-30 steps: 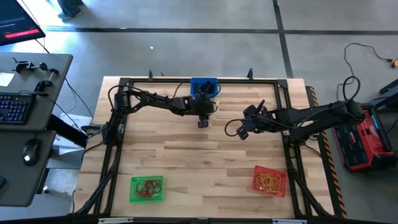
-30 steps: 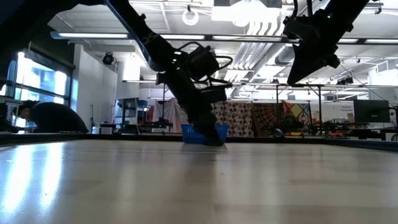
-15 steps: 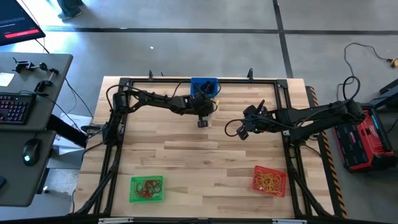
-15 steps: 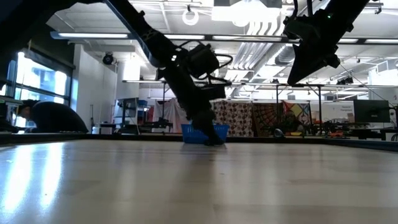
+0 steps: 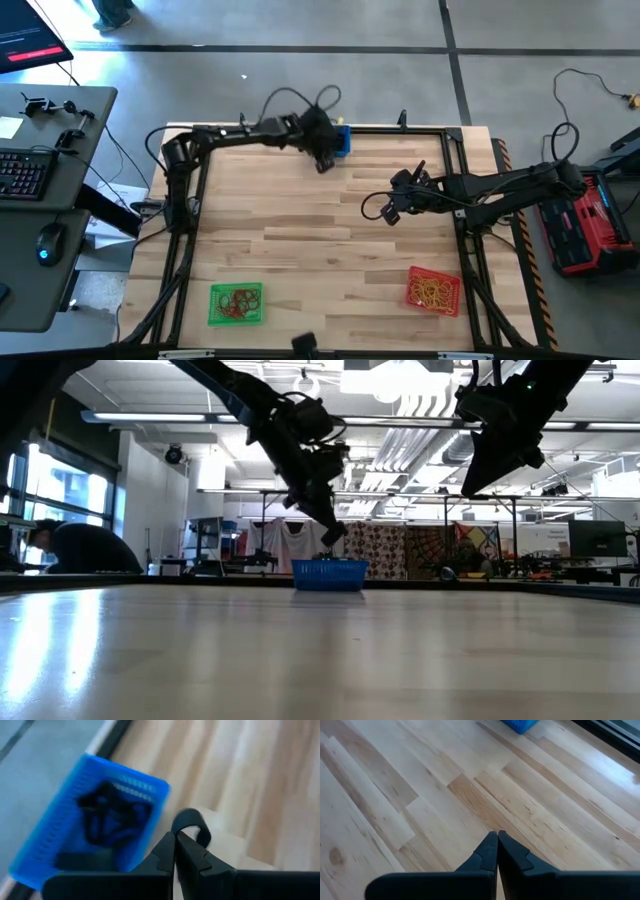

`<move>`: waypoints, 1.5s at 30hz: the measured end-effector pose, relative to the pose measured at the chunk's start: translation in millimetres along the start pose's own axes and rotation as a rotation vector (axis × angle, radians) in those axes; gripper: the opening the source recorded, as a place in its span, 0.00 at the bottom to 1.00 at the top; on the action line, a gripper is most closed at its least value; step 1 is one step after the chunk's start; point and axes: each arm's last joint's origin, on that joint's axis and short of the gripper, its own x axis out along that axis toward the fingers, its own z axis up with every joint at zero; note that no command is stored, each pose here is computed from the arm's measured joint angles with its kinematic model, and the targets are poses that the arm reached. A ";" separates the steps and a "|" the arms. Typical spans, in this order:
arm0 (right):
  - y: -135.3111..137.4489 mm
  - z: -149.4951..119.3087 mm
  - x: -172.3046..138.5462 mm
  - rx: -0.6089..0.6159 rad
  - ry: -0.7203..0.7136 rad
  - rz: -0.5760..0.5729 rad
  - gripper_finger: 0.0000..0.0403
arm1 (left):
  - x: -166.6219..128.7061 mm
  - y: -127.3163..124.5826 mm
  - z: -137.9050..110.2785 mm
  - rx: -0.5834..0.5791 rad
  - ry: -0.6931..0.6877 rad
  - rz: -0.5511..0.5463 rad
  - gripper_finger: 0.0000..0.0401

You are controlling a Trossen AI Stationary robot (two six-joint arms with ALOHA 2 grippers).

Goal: Sort rubber bands into baskets
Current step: Put the black rubber band into the blue basket

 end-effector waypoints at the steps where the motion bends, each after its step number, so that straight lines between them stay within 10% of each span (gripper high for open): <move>1: 0.0 0.0 0.0 -0.003 0.000 0.000 0.00 | -2.4 7.7 3.3 -0.008 -0.007 0.006 0.00; 19: 1.3 2.0 0.0 0.053 -0.023 0.008 0.00 | 34.8 86.4 -7.2 -0.102 0.140 0.003 0.00; 45: -3.2 10.6 3.1 0.074 -0.088 -0.029 0.00 | 50.0 99.2 -20.5 -0.092 0.190 0.003 0.06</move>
